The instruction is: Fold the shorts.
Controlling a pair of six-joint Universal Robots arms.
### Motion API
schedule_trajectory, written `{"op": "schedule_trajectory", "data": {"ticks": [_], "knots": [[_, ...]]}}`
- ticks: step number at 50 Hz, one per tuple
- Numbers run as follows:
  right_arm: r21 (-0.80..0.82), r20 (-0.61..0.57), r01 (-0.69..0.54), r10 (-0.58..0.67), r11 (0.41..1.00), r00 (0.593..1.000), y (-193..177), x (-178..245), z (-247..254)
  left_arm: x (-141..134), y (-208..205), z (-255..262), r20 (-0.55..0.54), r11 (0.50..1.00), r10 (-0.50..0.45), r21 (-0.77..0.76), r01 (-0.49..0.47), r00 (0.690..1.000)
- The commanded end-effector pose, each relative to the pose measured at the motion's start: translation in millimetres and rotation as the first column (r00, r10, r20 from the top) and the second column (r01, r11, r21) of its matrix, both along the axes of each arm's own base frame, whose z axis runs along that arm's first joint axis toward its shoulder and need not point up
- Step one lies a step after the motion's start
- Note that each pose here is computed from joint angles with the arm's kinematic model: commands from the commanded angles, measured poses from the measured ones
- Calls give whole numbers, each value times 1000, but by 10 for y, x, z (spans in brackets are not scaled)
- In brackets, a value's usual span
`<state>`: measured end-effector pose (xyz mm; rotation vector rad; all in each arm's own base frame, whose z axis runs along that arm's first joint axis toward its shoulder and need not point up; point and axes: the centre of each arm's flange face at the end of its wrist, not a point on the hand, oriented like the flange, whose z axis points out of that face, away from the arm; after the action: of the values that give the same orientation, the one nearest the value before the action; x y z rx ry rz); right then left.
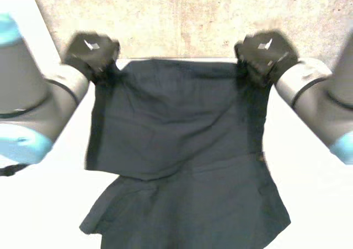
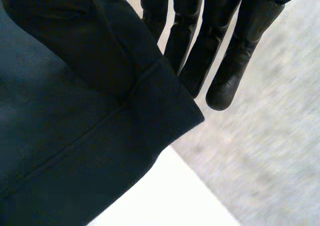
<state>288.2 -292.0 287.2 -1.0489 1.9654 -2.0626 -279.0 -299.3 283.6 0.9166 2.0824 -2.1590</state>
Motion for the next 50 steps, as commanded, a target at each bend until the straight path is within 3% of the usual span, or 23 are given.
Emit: {"op": "schedule_trajectory", "data": {"ticks": [1, 6, 12, 21, 26, 35, 43, 50], "knots": [[48, -38, 84, -82, 995, 996, -592, 222, -765, -281, -701, -781, 33, 1000, 10, 27, -11, 999], [-120, 46, 112, -107, 986, 993, -914, 343, -802, -296, -1244, -798, 68, 989, 62, -136, -52, 996], [-278, 115, 106, -77, 955, 990, -1144, 469, -824, -399, -1458, -713, 26, 964, 59, -260, -51, 998], [-171, 53, 65, -57, 983, 997, -1077, 474, -817, -527, -1400, -665, 4, 953, 48, -300, -44, 999], [-159, 52, 80, -73, 984, 996, -881, 317, -518, -433, -1327, -579, -7, 957, 113, -267, -110, 994], [27, -50, 16, -14, 1000, 999, -238, -5, -533, -89, -682, -426, 39, 986, 135, -99, -131, 990], [260, -122, -136, 172, 956, 977, 265, -221, -940, 253, 241, -402, -57, 988, 129, 96, -123, 990], [336, -184, -126, 196, 933, 963, 476, -449, -1241, 498, 989, -591, -114, 953, 145, 282, -108, 983]]}}
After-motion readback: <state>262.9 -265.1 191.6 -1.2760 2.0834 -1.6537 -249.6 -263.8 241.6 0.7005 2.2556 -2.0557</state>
